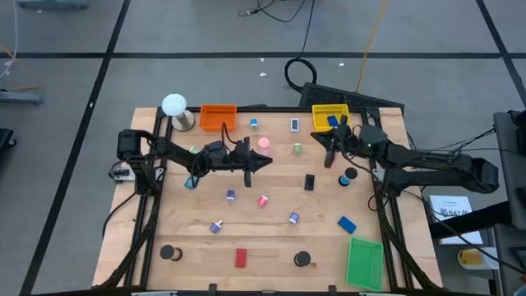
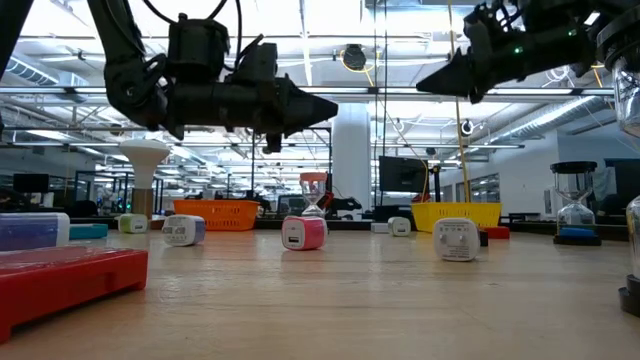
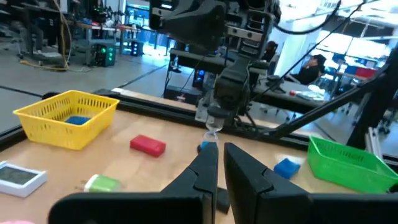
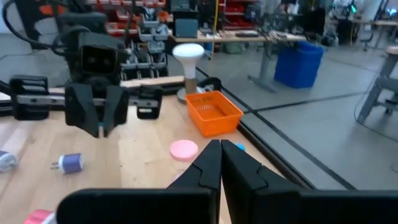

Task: Pick & Place Office items
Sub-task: Put the right purple charger adapter into the green basket

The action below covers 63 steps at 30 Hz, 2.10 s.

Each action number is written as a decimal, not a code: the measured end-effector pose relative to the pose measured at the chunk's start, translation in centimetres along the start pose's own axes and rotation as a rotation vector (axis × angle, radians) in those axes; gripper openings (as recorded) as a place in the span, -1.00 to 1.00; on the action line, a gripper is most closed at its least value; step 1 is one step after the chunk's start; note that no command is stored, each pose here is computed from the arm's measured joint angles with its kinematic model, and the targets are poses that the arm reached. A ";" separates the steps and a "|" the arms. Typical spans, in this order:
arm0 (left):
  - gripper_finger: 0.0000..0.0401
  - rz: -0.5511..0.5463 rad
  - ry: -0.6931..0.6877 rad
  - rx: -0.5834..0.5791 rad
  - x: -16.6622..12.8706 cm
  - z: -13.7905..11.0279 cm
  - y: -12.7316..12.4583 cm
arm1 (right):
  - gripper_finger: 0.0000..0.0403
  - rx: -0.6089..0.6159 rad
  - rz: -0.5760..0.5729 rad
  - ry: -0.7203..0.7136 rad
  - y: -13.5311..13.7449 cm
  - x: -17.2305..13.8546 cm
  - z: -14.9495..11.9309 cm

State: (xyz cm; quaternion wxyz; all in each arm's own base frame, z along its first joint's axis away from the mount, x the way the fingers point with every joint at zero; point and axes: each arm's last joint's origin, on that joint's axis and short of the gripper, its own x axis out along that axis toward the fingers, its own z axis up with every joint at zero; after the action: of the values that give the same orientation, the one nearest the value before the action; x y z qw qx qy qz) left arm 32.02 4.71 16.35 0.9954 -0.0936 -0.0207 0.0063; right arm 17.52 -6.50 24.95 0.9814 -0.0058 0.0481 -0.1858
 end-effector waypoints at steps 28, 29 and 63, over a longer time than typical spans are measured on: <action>-0.85 0.358 0.382 -0.005 -5.9 -0.9 -14.1 | -1.00 0.020 0.193 0.035 3.6 -0.5 -0.3; -0.85 0.361 0.379 -0.023 -6.1 -1.1 -14.5 | -1.00 0.026 0.206 0.039 3.9 -0.5 -0.3; -0.85 0.430 0.391 0.098 -7.4 -1.8 -15.6 | -0.82 -0.073 0.078 0.371 17.8 -0.1 -1.8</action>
State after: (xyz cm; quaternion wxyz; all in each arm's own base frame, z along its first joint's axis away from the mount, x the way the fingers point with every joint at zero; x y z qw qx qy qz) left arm 24.84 -11.10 17.18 0.9596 -0.0472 0.1921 0.1999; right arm 23.77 10.12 22.67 0.9613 -0.0049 0.2352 -0.1437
